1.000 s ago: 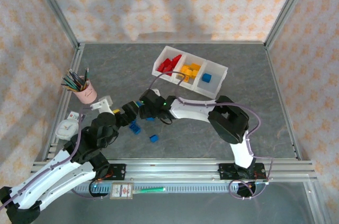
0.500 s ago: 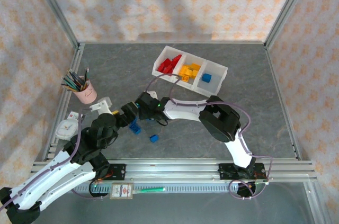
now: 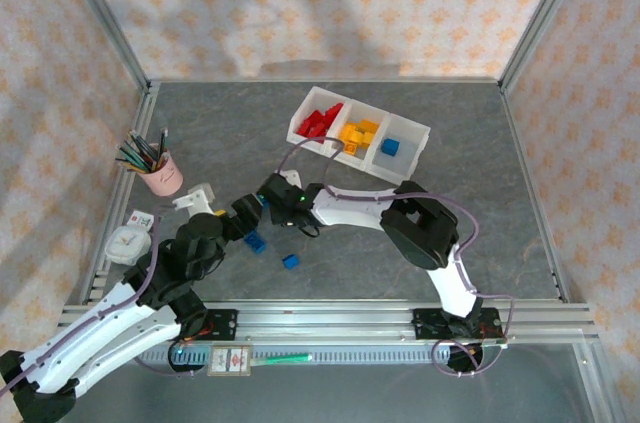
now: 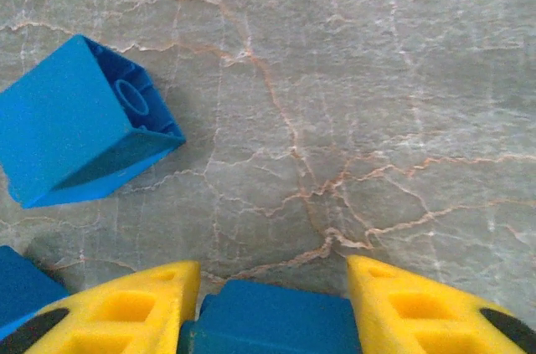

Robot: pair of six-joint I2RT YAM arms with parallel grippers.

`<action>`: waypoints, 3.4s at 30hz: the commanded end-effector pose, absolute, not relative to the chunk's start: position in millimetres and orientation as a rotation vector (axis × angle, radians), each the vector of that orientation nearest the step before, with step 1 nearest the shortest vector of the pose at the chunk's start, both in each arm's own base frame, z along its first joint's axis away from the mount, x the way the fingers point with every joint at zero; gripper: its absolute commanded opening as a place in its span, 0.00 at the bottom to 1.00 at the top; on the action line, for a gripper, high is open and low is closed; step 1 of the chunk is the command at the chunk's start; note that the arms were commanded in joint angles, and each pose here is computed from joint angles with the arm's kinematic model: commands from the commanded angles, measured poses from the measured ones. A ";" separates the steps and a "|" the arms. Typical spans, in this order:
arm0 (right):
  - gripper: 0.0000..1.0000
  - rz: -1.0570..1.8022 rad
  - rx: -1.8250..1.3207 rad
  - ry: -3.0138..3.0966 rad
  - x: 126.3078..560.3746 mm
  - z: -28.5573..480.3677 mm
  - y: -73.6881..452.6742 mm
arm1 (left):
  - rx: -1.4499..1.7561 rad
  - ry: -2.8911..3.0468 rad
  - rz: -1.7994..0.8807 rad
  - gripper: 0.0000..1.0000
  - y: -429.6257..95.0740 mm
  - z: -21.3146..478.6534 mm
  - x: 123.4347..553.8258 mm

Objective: Sort the legos into containers by color
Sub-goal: Pick up the lego from the center of the table, then place the lego in the container, then pick up the lego from the middle-left of the table.

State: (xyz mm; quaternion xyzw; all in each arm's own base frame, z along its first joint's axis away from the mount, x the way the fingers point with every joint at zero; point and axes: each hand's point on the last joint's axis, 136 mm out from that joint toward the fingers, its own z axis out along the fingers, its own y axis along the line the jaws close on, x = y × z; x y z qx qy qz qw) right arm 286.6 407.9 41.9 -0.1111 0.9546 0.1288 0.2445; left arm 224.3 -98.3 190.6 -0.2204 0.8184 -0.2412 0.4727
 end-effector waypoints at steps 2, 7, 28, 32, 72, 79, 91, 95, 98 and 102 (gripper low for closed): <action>0.39 0.340 -0.241 2.543 293.5 79.6 389.0 | -0.507 1.984 -0.619 0.99 -107.0 204.0 230.9; 0.37 0.347 -0.165 2.524 304.5 100.4 361.5 | -0.472 1.988 -0.645 0.99 -118.5 209.5 236.7; 0.37 0.075 0.438 2.298 442.5 157.3 121.9 | -0.291 2.021 -0.726 0.99 -190.8 223.4 285.4; 0.37 0.069 0.487 2.281 466.9 150.6 107.3 | -0.281 2.019 -0.738 0.99 -198.7 224.4 292.7; 0.57 0.228 0.393 2.288 484.6 168.9 138.4 | -0.305 2.027 -0.725 0.99 -190.0 222.3 295.9; 0.60 0.314 0.204 2.374 429.9 157.5 206.4 | -0.363 2.016 -0.670 0.99 -161.6 222.7 278.7; 0.68 0.503 -0.162 2.467 338.3 124.0 338.8 | -0.497 1.985 -0.545 0.99 -97.7 222.5 237.9; 0.70 0.536 -0.271 2.476 321.2 112.8 377.9 | -0.535 1.975 -0.519 0.99 -83.3 222.8 228.5; 0.72 0.540 -0.375 2.460 313.3 106.8 406.6 | -0.564 1.965 -0.510 0.99 -75.0 223.9 223.1; 0.75 0.561 -0.514 2.453 307.7 96.0 440.3 | -0.591 1.952 -0.493 0.99 -65.6 224.8 217.5</action>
